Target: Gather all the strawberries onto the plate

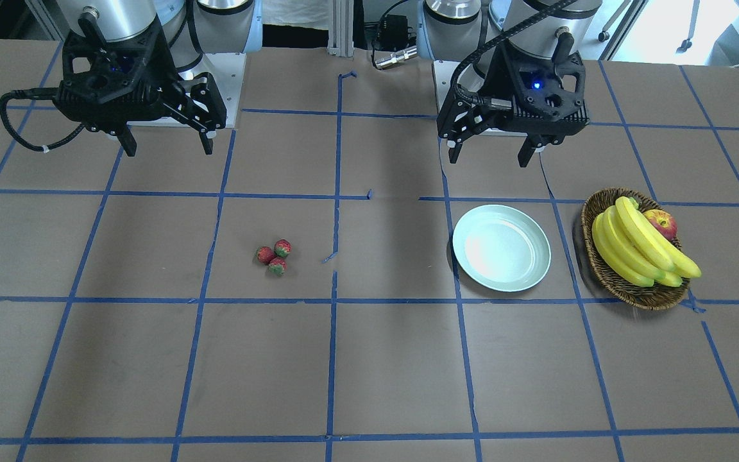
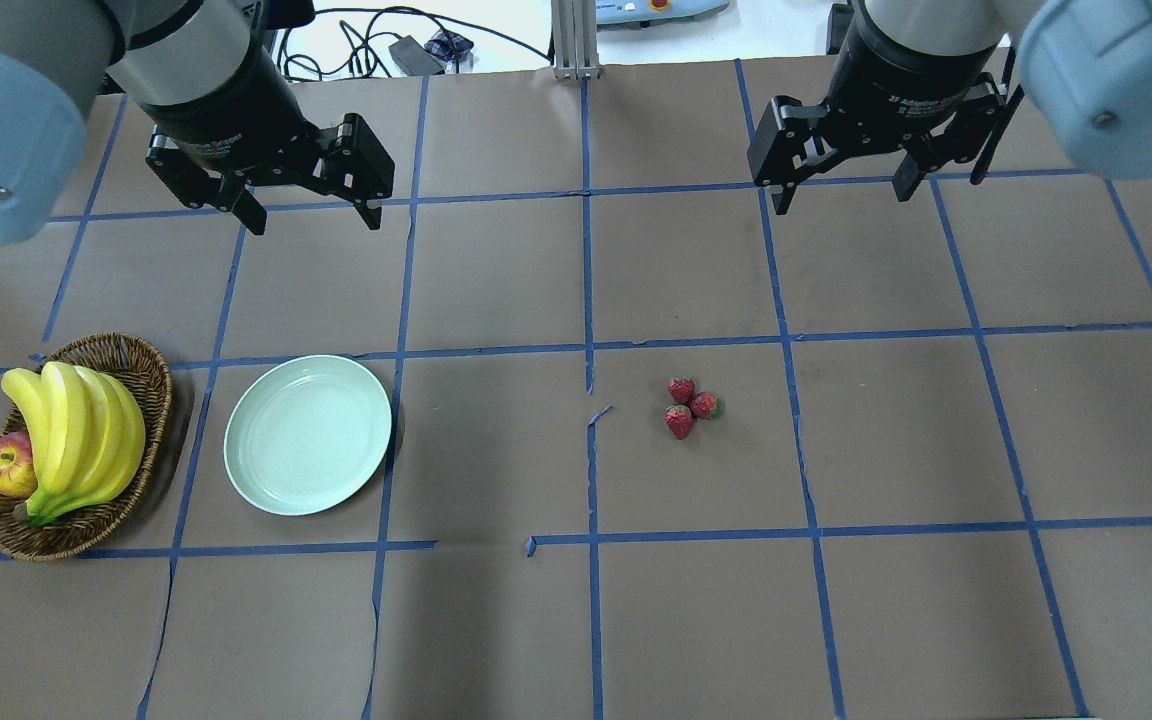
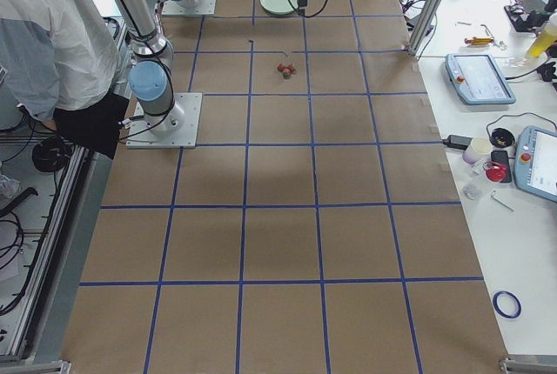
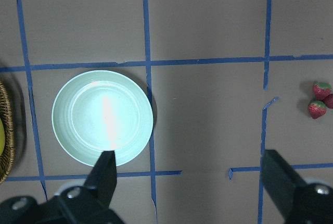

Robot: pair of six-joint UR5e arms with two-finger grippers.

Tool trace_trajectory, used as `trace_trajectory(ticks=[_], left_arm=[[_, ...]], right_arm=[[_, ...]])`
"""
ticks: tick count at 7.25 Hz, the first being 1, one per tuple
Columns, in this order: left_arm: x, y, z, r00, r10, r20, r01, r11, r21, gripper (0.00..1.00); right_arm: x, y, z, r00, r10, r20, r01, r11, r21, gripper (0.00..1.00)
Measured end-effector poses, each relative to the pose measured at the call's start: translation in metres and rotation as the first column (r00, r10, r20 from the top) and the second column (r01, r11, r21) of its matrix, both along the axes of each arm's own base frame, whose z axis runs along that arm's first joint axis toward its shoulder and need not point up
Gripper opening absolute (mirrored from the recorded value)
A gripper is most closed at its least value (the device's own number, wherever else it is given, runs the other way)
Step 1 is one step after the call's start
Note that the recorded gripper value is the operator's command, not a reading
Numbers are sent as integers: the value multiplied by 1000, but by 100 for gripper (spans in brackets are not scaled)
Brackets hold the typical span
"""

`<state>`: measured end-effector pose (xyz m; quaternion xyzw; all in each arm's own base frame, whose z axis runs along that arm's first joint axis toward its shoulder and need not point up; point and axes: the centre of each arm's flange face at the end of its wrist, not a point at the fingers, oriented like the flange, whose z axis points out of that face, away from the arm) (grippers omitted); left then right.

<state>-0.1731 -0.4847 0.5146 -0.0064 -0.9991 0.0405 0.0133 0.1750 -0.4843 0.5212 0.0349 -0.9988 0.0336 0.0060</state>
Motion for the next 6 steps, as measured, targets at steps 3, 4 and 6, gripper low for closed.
trace_trajectory(ticks=[3, 4, 6], left_arm=[[0, -1, -3, 1000, -2, 2, 2, 1000, 6, 100], [0, -2, -6, 1000, -1, 3, 1, 1000, 12, 100], [0, -2, -13, 1000, -2, 5, 2, 1000, 24, 100]], right_arm=[[2, -19, -43, 1000, 1, -4, -1, 997, 79, 100], [4, -25, -73, 1000, 2, -7, -1, 993, 116, 100], [6, -25, -156, 1000, -4, -2, 4, 994, 107, 100]])
